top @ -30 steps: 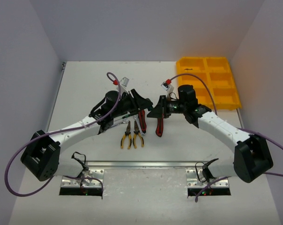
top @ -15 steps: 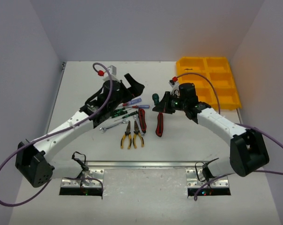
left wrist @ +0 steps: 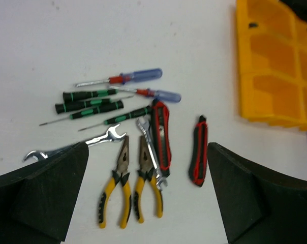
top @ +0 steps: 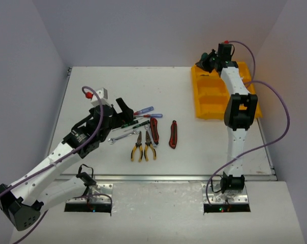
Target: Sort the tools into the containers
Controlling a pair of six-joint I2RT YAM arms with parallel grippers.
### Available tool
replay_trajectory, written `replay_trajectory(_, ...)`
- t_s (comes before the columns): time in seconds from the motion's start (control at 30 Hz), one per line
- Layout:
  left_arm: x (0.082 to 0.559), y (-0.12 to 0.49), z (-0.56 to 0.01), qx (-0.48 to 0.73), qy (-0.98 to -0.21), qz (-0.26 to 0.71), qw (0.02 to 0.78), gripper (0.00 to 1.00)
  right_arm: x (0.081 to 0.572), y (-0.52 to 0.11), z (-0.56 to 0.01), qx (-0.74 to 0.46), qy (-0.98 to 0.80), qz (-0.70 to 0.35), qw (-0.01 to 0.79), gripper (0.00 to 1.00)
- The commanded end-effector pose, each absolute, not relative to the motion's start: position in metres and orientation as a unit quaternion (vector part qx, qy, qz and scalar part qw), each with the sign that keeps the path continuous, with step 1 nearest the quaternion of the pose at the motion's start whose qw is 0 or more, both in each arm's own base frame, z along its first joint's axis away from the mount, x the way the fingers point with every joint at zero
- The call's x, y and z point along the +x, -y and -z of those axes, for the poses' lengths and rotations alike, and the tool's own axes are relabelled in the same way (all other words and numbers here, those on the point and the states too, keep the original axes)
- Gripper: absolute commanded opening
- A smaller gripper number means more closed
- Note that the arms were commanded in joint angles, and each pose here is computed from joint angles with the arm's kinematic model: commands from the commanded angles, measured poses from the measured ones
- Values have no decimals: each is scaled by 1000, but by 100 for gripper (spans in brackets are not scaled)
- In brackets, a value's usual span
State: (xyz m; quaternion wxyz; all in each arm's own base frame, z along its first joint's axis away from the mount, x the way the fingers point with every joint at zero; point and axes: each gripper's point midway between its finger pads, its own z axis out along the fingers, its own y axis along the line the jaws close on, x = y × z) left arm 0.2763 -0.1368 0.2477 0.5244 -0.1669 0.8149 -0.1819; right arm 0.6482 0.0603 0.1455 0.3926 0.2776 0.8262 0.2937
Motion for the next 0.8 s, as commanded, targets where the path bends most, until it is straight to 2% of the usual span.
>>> replay_trajectory(0.0,254,138,-237,-115,-837,186,501,100,680,-31,-156,327,-786,-296,433,0)
replay_trajectory(0.23,235,100,-257,-125,-821,148,537,100,690,-17,-137,369,-768,-286,438,0)
replay_trajectory(0.3,232,89,-257,-129,-820,124,544,100,692,-15,-135,373,-766,-283,441,20)
replay_trajectory(0.5,230,82,-256,-130,-820,110,546,100,689,-14,-146,362,-768,-281,447,64)
replay_trajectory(0.53,230,81,-256,-131,-819,109,547,100,687,-13,-148,361,-769,-279,448,69)
replay_trajectory(0.7,230,77,-258,-137,-817,102,551,100,678,-19,-179,327,-775,-290,457,75)
replay_trajectory(0.77,230,66,-259,-152,-815,75,554,100,663,-42,-208,259,-792,-302,463,91)
